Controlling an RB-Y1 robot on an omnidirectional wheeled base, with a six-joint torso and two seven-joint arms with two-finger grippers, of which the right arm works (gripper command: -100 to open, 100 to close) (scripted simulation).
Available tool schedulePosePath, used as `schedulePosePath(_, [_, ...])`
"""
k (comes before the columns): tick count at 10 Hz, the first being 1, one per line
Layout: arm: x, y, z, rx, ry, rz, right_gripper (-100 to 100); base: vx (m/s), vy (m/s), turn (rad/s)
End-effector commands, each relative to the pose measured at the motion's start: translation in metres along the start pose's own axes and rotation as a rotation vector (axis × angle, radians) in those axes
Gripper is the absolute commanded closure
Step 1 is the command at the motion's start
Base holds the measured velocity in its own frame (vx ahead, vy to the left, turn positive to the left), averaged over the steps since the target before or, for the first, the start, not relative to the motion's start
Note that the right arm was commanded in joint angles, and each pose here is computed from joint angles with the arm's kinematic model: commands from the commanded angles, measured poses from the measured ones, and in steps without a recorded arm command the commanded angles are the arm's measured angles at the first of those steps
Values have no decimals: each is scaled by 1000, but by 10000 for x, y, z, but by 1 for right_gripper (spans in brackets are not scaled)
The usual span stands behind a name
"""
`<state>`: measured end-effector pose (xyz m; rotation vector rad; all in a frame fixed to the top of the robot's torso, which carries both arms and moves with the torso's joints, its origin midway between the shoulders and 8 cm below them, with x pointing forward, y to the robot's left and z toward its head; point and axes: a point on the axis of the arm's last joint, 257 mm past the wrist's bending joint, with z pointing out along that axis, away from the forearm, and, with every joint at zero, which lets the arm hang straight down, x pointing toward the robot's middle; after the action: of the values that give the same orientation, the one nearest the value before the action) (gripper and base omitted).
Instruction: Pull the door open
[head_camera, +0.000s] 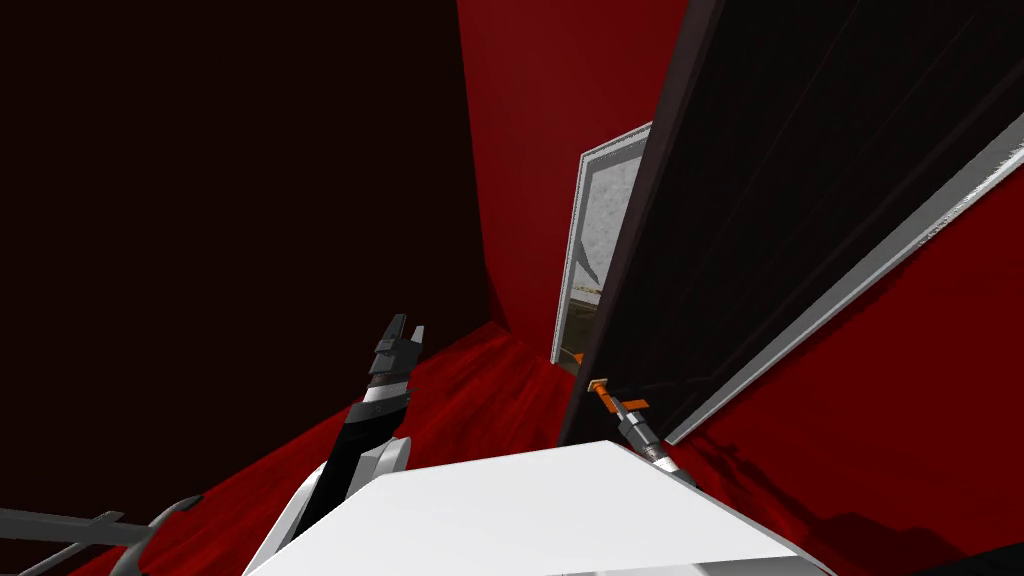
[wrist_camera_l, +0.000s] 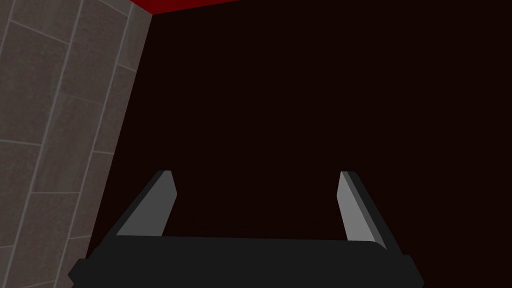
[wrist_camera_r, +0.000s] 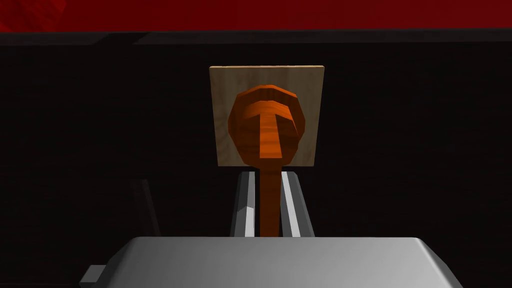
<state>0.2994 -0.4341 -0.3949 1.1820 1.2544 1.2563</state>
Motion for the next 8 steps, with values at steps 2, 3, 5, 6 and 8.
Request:
schedulePosePath(2, [-5, -16, 115, -1, -18, -4, 100, -184, -61, 137])
schedulePosePath(3, [-5, -15, 173, -2, -25, -6, 100, -214, -42, 155])
schedulePosePath(5, [-3, -12, 297, -5, -40, -8, 100, -206, -68, 149])
schedulePosePath(6, [0, -11, 361, -6, -47, -8, 100, -235, -75, 190])
schedulePosePath(8, [8, -6, 492, -7, -62, -9, 100, -216, -81, 188])
